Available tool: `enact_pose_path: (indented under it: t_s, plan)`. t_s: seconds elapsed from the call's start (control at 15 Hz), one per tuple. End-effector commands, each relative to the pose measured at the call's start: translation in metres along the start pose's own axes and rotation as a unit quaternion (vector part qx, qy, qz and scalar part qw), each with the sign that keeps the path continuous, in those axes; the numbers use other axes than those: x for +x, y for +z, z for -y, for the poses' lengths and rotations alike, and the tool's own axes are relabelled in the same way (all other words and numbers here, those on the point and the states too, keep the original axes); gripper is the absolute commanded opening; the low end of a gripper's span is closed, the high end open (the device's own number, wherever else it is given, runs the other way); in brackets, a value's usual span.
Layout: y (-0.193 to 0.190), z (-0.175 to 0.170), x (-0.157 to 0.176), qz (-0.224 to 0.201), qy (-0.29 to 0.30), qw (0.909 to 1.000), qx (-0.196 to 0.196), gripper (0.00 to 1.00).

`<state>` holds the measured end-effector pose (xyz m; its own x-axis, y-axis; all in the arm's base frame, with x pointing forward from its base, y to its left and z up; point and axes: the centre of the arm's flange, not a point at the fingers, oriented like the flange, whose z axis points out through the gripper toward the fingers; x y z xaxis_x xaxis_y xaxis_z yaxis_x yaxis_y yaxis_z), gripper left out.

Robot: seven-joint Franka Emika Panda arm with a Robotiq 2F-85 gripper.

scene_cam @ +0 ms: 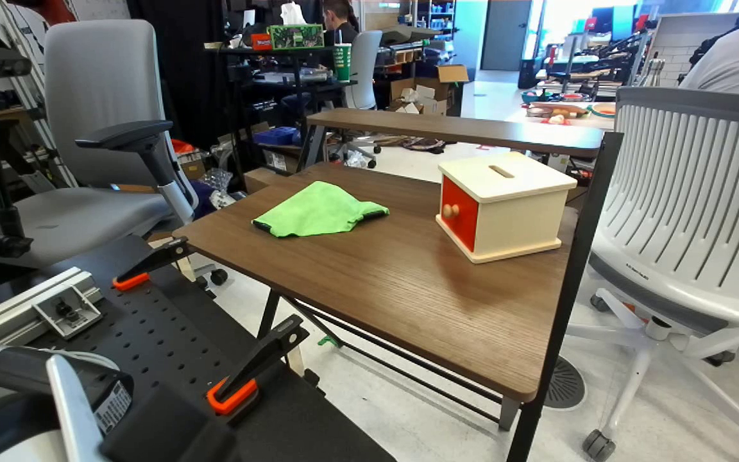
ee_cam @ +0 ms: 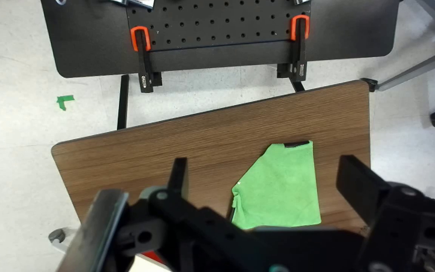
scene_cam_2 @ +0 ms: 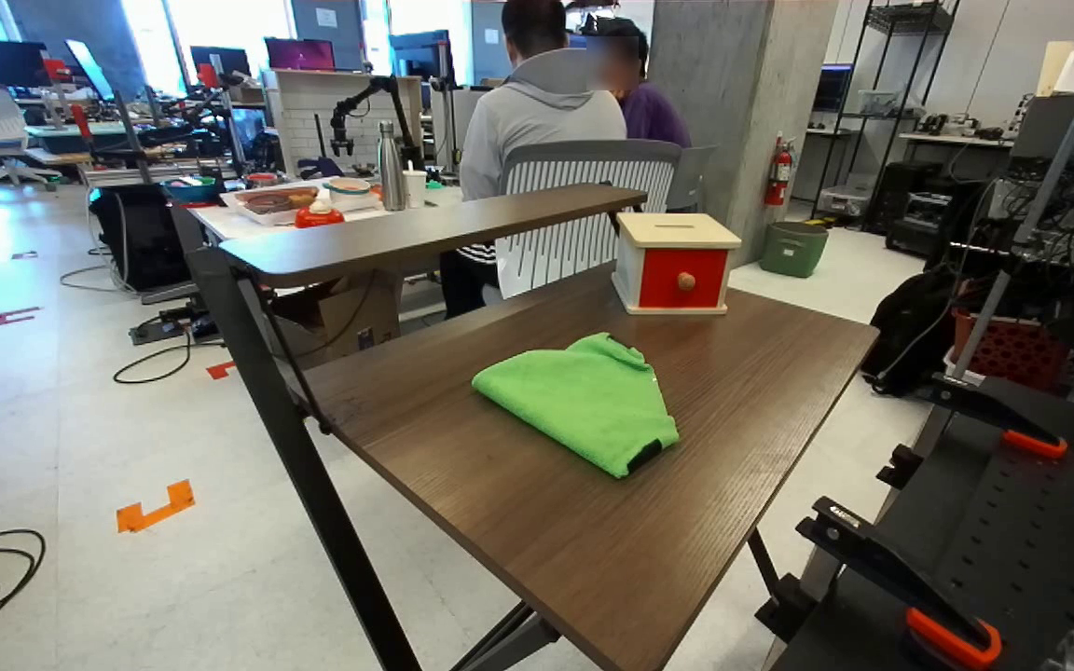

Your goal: Open the drawer

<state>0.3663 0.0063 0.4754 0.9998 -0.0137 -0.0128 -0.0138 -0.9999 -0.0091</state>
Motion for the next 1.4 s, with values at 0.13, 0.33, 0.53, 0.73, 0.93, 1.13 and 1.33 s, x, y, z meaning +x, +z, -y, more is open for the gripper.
enact_pose_path:
  t_s: [0.13,0.33,0.53,0.73,0.93,1.13,1.33]
  plan:
    - [0.017,0.007,0.022,-0.013,0.069,0.9974,0.016,1.00]
    - [0.046,0.008,0.055,-0.045,0.130,0.9902,0.022,1.00]
    - [0.089,0.007,0.084,-0.069,0.175,0.9821,0.008,1.00]
    - [0.133,-0.004,0.115,-0.088,0.221,0.9713,0.012,1.00]
    - [0.164,-0.020,0.142,-0.111,0.266,0.9574,0.017,1.00]
    - [0.191,-0.034,0.172,-0.132,0.301,0.9444,0.019,1.00]
    - [0.214,-0.049,0.199,-0.136,0.335,0.9323,0.010,1.00]
